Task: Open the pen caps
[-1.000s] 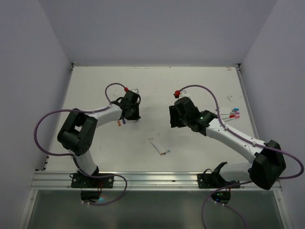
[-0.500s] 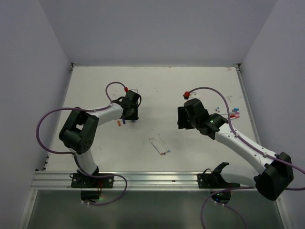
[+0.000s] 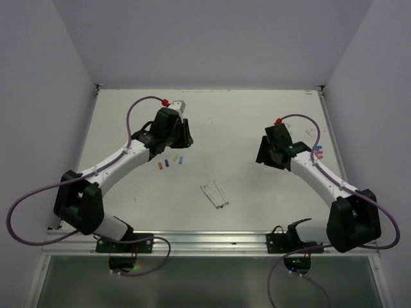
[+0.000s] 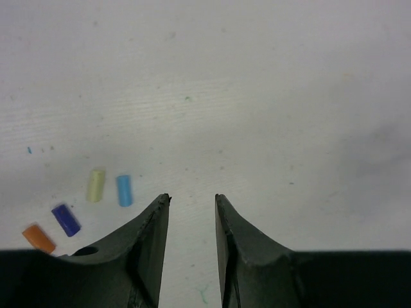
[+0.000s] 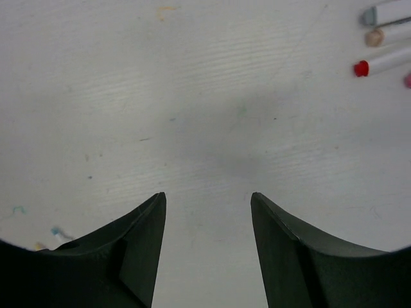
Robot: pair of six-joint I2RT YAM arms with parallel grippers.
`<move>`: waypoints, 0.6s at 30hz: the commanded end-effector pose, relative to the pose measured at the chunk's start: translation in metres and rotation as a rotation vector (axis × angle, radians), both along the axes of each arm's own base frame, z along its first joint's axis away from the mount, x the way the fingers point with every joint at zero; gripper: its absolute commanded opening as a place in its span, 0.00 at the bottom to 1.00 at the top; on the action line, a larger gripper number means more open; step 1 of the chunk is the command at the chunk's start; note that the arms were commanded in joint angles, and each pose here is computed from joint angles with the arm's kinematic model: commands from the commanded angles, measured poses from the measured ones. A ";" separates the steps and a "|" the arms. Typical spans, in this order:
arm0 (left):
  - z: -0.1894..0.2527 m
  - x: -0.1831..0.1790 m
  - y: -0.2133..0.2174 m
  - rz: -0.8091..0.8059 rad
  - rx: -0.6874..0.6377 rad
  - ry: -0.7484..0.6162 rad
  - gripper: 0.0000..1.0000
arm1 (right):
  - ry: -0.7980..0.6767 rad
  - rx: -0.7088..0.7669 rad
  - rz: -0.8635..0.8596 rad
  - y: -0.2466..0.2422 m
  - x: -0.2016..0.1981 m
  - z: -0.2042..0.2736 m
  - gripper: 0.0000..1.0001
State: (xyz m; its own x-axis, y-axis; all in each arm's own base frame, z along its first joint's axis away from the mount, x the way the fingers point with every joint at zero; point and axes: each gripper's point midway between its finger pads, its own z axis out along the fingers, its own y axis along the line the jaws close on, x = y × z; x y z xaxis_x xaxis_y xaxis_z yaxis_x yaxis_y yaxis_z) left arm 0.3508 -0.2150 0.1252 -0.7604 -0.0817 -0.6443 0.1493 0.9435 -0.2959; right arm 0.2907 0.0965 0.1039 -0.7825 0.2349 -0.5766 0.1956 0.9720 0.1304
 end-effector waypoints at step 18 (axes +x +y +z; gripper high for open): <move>0.121 -0.091 -0.063 -0.466 -0.542 -0.227 0.46 | 0.049 -0.077 -0.565 -0.172 0.046 -0.034 0.54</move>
